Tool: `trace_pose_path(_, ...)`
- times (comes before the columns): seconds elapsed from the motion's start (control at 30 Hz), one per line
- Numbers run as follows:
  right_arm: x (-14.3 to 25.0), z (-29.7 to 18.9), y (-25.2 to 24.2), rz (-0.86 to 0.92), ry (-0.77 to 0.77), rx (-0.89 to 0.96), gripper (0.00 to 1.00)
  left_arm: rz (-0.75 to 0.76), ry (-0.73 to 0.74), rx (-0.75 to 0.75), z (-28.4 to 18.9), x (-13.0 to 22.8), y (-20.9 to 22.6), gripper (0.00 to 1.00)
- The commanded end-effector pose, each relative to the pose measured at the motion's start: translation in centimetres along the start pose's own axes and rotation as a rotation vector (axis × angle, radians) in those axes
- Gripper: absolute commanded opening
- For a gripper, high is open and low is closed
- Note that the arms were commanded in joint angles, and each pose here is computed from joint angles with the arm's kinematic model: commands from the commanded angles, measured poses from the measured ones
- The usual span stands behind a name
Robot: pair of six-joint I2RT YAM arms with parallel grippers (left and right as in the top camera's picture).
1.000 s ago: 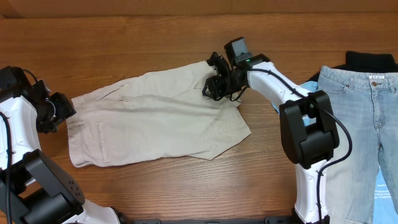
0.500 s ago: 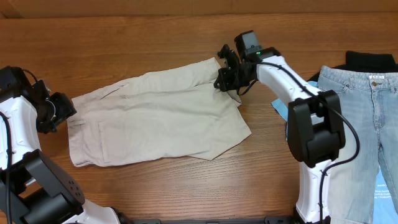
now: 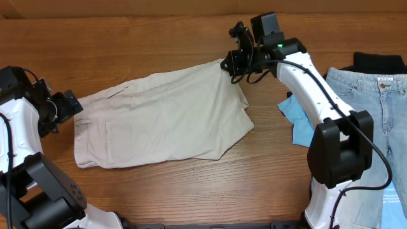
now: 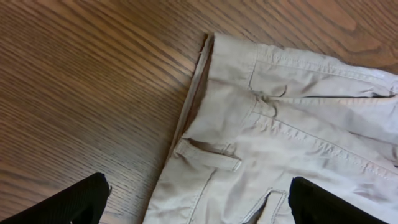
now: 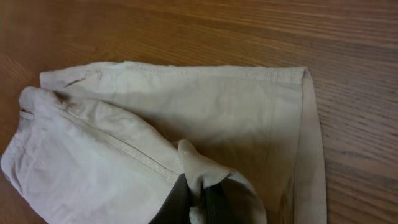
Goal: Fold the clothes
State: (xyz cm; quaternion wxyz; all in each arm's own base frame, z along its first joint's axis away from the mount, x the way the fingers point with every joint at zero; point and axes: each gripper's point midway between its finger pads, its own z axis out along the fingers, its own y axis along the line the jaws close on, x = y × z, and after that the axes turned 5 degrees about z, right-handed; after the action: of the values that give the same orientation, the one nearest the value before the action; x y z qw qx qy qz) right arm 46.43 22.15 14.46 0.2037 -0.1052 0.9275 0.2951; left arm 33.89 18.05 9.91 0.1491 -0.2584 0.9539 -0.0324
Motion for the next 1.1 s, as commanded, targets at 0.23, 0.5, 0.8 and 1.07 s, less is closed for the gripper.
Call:
trace_pose_path(0.23,-1.0,-2.8,0.2,0.037,-0.035,0.036,0.05,0.152,-0.033,0.012,0.8,-1.0,-0.3,0.89)
trace_pose_path(0.5,-0.9,-2.8,0.1,0.04,-0.029,0.037,0.06,0.253,0.025,0.163,5.5,-0.5,-2.1,0.77)
trace_pose_path(0.8,-0.4,-2.8,-0.2,0.052,-0.012,0.056,0.06,0.296,-0.024,0.295,7.2,-1.5,-4.0,0.67)
trace_pose_path(1.07,-0.6,-2.9,-1.1,0.05,-0.025,0.107,0.06,0.295,-0.022,0.291,7.2,-1.4,-3.9,0.13)
